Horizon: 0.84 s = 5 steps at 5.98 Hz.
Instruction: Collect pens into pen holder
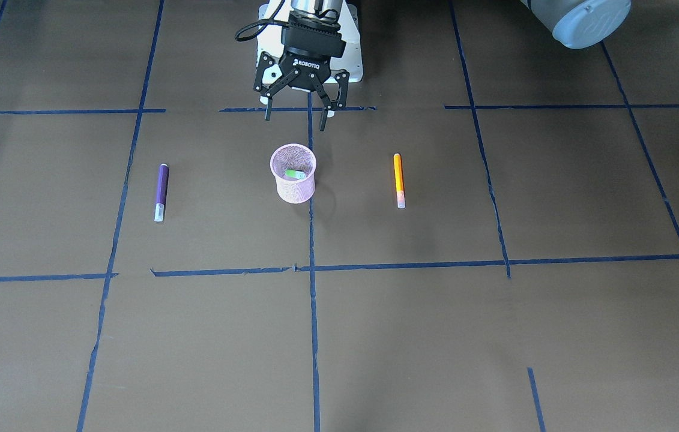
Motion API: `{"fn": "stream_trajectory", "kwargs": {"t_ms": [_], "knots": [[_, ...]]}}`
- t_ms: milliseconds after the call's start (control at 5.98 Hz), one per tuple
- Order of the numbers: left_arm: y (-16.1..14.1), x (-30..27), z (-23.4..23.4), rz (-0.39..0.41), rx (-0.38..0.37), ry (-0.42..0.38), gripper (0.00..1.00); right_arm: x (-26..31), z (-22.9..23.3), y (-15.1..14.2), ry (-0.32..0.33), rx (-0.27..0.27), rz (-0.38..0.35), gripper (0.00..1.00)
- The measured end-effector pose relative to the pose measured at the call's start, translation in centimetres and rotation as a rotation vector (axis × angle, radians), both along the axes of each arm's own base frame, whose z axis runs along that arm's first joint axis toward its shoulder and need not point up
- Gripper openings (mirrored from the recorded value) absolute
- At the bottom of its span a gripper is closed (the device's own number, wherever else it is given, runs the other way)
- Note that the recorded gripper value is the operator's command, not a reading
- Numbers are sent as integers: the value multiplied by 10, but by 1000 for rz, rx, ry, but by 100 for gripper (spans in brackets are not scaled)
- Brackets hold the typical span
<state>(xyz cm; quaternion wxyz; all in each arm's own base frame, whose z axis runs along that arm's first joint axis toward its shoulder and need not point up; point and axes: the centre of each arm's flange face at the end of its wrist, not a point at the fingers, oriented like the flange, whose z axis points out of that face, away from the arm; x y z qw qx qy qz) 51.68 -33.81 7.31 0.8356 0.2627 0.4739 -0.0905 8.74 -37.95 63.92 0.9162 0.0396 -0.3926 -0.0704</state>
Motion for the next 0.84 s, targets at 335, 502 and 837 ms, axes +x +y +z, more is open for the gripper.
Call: {"fn": "stream_trajectory", "kwargs": {"t_ms": [335, 502, 837], "knots": [[-32, -28, 33, 175, -206, -79, 99, -5, -2, -2, -14, -14, 7, 100], [-44, -43, 62, 243, -286, -124, 99, -10, -3, -5, -10, -33, 24, 100], [-49, -66, 96, 317, -287, -174, 99, -30, 29, -17, 22, -40, 84, 100]]}}
